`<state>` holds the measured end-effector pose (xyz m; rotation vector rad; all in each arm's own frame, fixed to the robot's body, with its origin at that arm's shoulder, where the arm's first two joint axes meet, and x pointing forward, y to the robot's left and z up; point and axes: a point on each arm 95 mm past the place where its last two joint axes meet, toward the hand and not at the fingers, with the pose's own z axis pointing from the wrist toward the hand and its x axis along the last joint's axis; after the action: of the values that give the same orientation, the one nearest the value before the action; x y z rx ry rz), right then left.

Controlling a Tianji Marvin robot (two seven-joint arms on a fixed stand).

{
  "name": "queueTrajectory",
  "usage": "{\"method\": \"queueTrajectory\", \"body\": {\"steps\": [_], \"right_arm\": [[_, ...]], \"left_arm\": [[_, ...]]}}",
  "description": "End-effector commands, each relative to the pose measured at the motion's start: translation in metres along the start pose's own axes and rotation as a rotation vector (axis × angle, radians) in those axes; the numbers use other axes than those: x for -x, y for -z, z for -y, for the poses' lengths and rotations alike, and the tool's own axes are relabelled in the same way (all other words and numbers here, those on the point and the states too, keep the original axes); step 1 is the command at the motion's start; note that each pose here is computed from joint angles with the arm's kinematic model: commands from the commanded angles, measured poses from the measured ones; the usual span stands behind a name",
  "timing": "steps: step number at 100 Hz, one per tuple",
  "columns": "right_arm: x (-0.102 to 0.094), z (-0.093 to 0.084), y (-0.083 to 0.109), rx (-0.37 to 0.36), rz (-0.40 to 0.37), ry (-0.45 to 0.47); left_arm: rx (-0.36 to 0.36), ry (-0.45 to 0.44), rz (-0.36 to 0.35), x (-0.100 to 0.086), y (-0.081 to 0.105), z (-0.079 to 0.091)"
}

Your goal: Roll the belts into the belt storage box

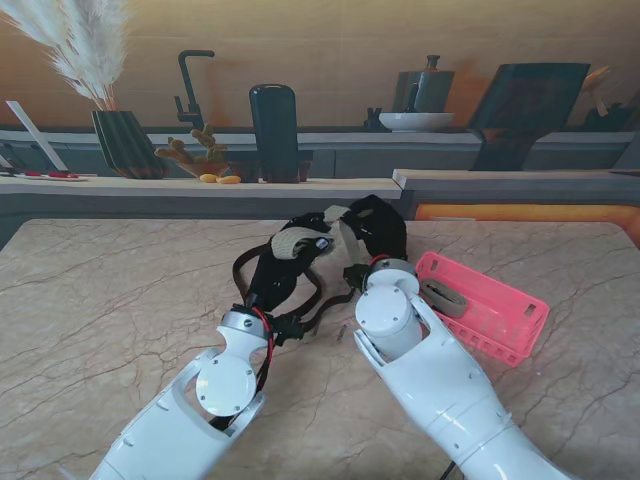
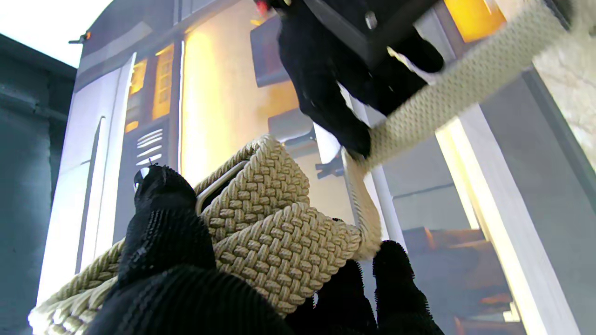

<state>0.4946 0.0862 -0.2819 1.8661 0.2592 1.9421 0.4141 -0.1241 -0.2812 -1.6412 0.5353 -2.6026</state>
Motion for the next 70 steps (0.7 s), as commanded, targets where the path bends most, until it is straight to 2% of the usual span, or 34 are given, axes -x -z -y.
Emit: {"method": "queueTrajectory", "body": {"steps": [1,29,54,70], "right_arm": [[0.008,-0.009,0.002,0.031,-0.017,0.016],[0.026,-0.015,0.026,-0.002,-0.121,0.111],[0.040,-0.020,0.051,-0.183,-0.230,0.238],[0.042,-0.023,0.059,-0.278,-0.288,0.238]], "left_arm": [[-0.021,-0.013,0.010,0.004,-0.003,0.008],[-0.070,-0.104,-0.006,0.002,-0.020,0.036],[-0.063,-0.126,0.002,0.000,-0.032,0.048],[-0.047,-0.107,0.019,0.000,-0.031,0.046]]}}
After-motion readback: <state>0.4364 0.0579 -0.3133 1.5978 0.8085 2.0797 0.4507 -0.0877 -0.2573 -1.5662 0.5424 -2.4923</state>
